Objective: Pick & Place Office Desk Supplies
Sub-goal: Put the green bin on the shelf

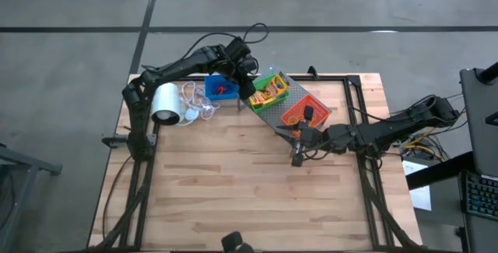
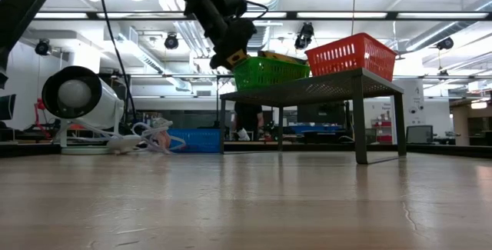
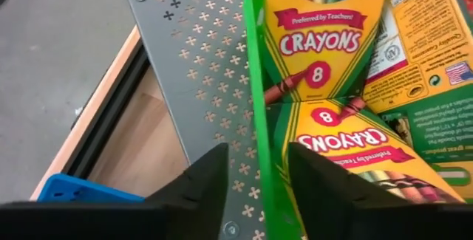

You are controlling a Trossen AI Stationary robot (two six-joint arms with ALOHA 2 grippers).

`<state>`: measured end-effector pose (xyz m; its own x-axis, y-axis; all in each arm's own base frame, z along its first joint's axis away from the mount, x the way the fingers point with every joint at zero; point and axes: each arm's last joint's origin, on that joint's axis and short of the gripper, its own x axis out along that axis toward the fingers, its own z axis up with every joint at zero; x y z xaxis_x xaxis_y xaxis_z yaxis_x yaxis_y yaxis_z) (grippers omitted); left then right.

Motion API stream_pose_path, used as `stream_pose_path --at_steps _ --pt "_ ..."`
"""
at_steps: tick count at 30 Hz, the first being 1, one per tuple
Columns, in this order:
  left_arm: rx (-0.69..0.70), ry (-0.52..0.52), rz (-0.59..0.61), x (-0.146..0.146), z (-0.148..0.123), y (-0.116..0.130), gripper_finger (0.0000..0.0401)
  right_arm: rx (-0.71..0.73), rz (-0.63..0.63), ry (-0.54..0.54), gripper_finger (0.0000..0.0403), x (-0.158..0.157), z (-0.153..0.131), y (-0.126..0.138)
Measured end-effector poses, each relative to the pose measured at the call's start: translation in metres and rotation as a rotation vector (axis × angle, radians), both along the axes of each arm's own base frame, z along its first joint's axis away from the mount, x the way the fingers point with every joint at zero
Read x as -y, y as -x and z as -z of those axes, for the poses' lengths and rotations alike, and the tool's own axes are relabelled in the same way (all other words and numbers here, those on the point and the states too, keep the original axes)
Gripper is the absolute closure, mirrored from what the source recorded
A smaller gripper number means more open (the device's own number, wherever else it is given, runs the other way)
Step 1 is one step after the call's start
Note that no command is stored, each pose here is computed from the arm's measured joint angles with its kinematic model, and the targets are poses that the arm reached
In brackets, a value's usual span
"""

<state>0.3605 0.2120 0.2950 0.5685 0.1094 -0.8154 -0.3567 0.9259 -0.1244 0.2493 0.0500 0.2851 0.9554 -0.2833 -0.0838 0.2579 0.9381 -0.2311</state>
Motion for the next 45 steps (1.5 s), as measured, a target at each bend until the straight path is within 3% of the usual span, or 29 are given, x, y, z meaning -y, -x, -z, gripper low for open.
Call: stream_pose_path --at_steps 7,18,25,40,45 --pt "0.000 0.000 0.027 0.010 0.000 -0.005 0.0318 0.000 0.000 0.000 0.0334 0.000 0.000 0.000" --pt "0.004 0.015 0.036 0.021 0.000 -0.012 0.0387 0.000 0.000 0.000 0.0322 0.000 0.000 0.000" --pt "0.029 0.037 0.019 0.028 -0.001 -0.017 0.0376 0.000 0.000 0.000 0.0326 0.000 0.000 0.000" --pt "0.166 0.178 -0.185 0.026 -0.008 -0.026 0.0375 0.000 0.000 0.000 0.0327 0.000 0.000 0.000" --pt "0.197 0.241 -0.218 0.026 0.003 -0.028 0.0375 0.000 0.000 0.000 0.0323 0.000 0.000 0.000"
